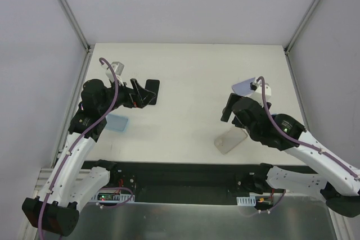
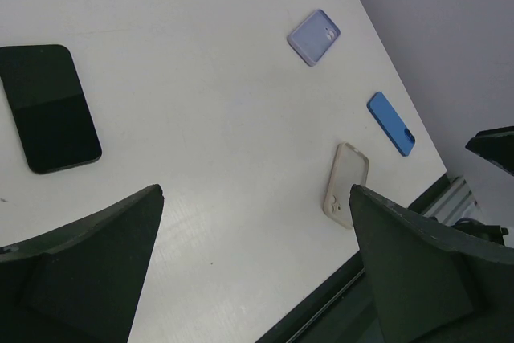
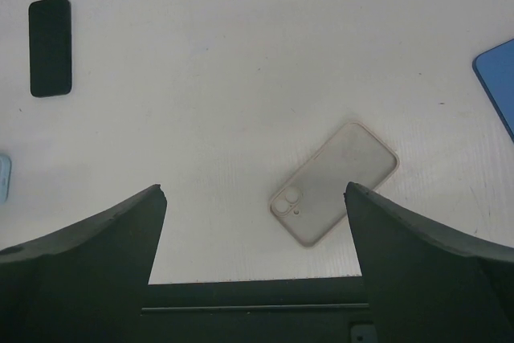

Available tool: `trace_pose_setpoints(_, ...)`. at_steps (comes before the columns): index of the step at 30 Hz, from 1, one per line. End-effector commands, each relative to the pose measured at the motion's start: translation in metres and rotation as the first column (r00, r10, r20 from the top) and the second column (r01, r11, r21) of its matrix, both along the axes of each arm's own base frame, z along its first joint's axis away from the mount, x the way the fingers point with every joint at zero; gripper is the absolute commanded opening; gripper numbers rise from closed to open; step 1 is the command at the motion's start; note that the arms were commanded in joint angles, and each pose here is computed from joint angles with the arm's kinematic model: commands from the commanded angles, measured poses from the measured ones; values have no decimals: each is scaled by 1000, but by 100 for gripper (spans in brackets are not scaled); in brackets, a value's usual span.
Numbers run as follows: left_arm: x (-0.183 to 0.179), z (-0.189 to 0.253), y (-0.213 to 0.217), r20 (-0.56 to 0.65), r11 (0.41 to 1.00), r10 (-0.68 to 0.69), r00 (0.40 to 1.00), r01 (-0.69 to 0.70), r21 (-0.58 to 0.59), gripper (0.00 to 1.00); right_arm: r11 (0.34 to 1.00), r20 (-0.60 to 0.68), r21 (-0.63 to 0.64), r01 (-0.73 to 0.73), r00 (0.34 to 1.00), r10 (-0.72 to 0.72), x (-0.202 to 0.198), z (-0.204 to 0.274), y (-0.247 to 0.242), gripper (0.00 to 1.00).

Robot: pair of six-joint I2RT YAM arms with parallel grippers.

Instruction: Put the phone into the phone case

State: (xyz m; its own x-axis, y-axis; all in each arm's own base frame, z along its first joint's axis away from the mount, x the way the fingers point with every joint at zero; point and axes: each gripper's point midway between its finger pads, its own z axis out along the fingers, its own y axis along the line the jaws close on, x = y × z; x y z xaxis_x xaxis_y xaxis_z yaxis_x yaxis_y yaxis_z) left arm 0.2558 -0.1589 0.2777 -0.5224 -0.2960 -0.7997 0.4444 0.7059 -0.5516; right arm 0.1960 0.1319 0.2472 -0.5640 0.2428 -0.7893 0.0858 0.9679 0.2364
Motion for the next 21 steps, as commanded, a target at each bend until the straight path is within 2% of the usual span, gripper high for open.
trace_pose_setpoints(1,6,12,5,44,999,41,998,-40,-17,99,997,17,-20,72,997,-72,4,2,-10,96)
trace_pose_setpoints(4,13,2,13,16,995,105,994,-105,-3,99,989,68,-92,119,991,-113,13,3,-20,96)
trace_pose_setpoints(5,15,0,16,5,993,122,993,-122,-3,99,971,116,-154,181,980,-164,22,4,-31,96)
trace_pose_setpoints(7,19,0,24,-14,986,163,986,-164,-11,99,944,132,-215,250,965,-226,34,5,-45,96)
trace_pose_setpoints(8,21,-3,27,-24,984,180,983,-180,-6,99,927,110,-277,253,967,-231,41,-2,-47,96)
trace_pose_setpoints(10,22,-5,33,-38,978,208,977,-209,-10,99,904,88,-304,301,953,-288,59,-4,-59,96)
trace_pose_setpoints(11,22,-5,36,-36,974,224,974,-225,-6,99,902,51,-339,268,962,-267,71,-13,-54,96)
trace_pose_setpoints(13,21,-5,37,-35,973,231,972,-231,-8,99,885,16,-354,302,948,-317,89,-23,-67,97)
trace_pose_setpoints(14,21,-4,37,-35,973,230,973,-230,-10,99,892,-39,-361,272,951,-306,98,-37,-64,97)
trace_pose_setpoints(16,21,-5,36,-42,974,225,973,-226,-14,99,895,-68,-328,301,938,-340,119,-46,-73,99)
trace_pose_setpoints(21,20,-6,33,-55,977,209,976,-210,-19,99,917,-217,-222,331,900,-377,164,-92,-74,76)
